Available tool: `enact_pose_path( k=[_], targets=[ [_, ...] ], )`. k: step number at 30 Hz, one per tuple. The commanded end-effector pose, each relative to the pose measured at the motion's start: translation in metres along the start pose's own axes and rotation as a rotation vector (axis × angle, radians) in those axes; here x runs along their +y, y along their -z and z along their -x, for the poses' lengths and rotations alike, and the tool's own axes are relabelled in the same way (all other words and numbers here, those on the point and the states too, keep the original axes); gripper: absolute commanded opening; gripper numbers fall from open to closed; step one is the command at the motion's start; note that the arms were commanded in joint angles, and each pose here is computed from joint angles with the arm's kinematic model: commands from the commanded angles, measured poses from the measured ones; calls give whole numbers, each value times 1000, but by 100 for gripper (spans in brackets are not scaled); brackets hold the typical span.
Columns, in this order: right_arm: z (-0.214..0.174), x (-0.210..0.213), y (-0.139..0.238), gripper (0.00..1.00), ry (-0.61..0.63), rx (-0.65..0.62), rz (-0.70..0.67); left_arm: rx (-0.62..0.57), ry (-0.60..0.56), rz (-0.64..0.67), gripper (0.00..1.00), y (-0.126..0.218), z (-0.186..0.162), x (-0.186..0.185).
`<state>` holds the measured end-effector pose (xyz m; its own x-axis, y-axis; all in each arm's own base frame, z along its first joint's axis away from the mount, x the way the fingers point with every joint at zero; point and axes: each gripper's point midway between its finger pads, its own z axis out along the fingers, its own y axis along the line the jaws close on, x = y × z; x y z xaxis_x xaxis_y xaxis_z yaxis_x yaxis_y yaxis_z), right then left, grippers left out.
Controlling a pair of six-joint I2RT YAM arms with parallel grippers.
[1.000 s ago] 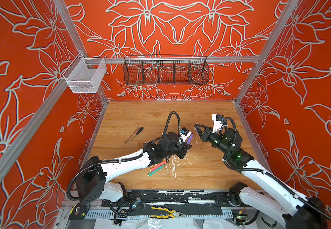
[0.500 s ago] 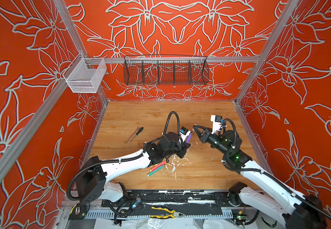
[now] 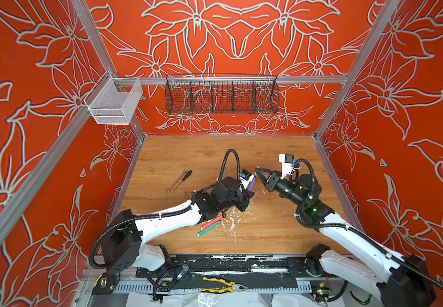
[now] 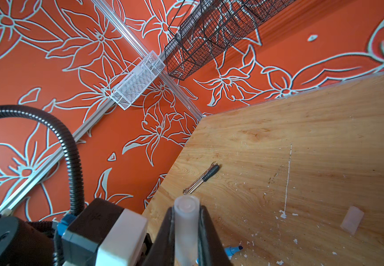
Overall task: Insert the pens into the pen caps
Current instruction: 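Lower the translucent cap onto the purple highlighter tip with the right gripper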
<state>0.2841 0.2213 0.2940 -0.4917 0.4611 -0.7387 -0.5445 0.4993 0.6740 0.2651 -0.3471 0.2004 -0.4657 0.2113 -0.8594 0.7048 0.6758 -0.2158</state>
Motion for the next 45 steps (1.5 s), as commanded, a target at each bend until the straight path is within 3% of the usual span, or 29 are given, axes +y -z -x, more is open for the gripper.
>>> enact_pose_path(
  k=[1, 17, 23, 32, 36, 42, 45],
  targets=[
    [-5, 5, -1, 0, -6, 5, 36, -32, 13, 12, 0, 8, 12, 2],
    [-20, 16, -7, 0, 26, 36, 114, -65, 144, -35, 0, 18, 18, 19],
    [-31, 21, -14, 1, 24, 68, 137, -92, 131, -67, 0, 27, 23, 15],
    [-42, 27, -17, 12, 30, 88, 128, -115, 114, -6, 0, 33, 25, 25],
    [-46, 30, -17, 22, 24, 92, 116, -122, 103, 29, 0, 33, 24, 31],
    [-44, 28, -15, 60, 38, 81, 57, -131, 89, 46, 0, 35, 24, 34],
    [-37, 28, -7, 71, 23, 65, 21, -162, 83, 68, 0, 43, 25, 38]
  ],
)
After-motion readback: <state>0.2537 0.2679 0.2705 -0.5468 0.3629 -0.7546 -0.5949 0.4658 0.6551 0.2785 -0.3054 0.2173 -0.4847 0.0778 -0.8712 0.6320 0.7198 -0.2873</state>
